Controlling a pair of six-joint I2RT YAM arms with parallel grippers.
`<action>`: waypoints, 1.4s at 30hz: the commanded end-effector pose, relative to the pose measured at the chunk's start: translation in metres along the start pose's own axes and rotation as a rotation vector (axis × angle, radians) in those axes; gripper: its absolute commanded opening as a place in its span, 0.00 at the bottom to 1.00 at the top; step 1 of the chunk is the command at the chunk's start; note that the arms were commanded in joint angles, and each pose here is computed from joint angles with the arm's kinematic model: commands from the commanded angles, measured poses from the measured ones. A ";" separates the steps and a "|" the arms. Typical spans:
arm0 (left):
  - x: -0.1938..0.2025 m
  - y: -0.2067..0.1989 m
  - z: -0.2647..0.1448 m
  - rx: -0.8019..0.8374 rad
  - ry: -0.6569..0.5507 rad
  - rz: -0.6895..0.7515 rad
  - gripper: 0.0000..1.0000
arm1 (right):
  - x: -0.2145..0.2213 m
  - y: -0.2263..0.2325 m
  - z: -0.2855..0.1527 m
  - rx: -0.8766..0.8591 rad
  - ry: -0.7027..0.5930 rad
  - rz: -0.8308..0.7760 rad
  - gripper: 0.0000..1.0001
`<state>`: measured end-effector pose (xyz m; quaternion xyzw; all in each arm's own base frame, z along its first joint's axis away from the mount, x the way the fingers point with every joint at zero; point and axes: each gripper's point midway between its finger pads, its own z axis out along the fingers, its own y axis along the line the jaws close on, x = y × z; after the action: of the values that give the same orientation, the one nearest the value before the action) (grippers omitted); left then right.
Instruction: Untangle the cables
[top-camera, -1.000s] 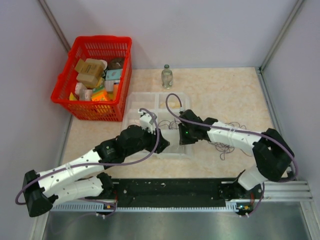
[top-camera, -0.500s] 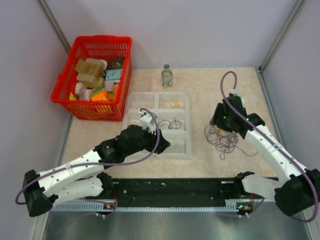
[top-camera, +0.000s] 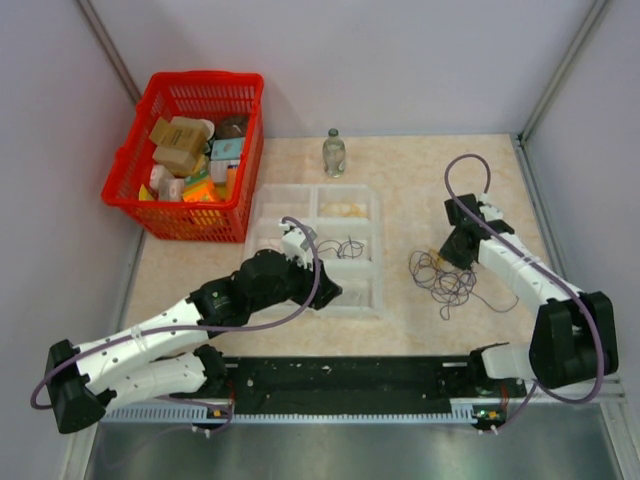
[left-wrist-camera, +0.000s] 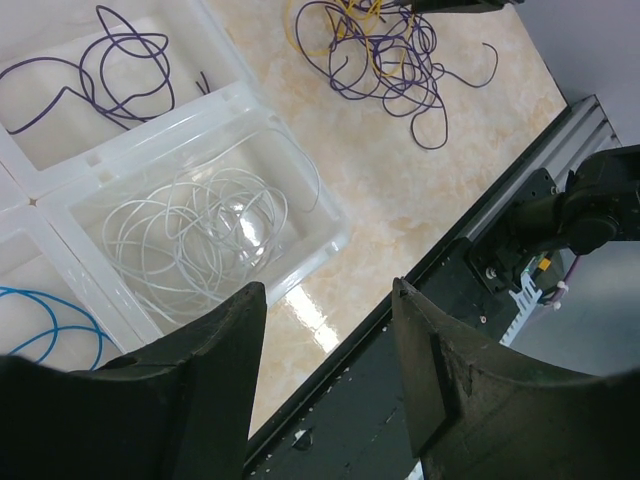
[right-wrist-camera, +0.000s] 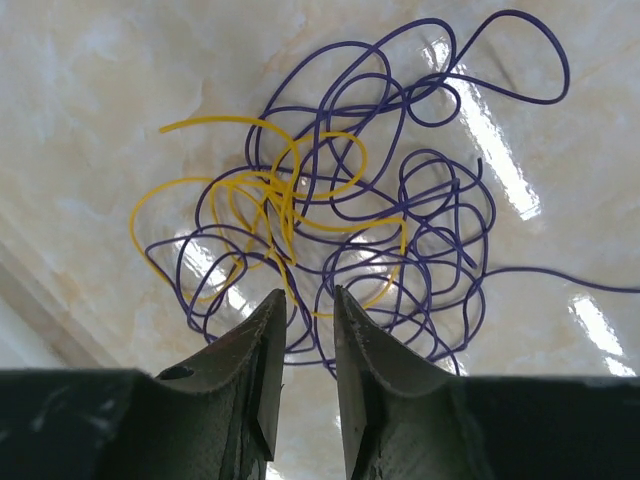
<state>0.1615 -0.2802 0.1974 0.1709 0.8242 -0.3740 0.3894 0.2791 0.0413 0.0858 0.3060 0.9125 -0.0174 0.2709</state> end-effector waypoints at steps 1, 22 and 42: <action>-0.023 -0.024 -0.007 0.095 -0.062 0.016 0.58 | -0.022 0.022 0.012 -0.019 -0.052 0.008 0.21; -0.116 -0.083 0.053 0.352 -0.135 -0.167 0.60 | -0.012 0.052 -0.048 -0.470 -0.160 -0.295 0.00; -0.080 -0.106 0.134 0.635 0.093 0.285 0.68 | 0.008 0.051 -0.150 -0.805 -0.185 -0.257 0.00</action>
<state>0.2392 -0.4588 0.2401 0.3183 0.7057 -0.5735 0.2680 0.2391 0.1082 0.1870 0.0480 0.8651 0.2404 0.4377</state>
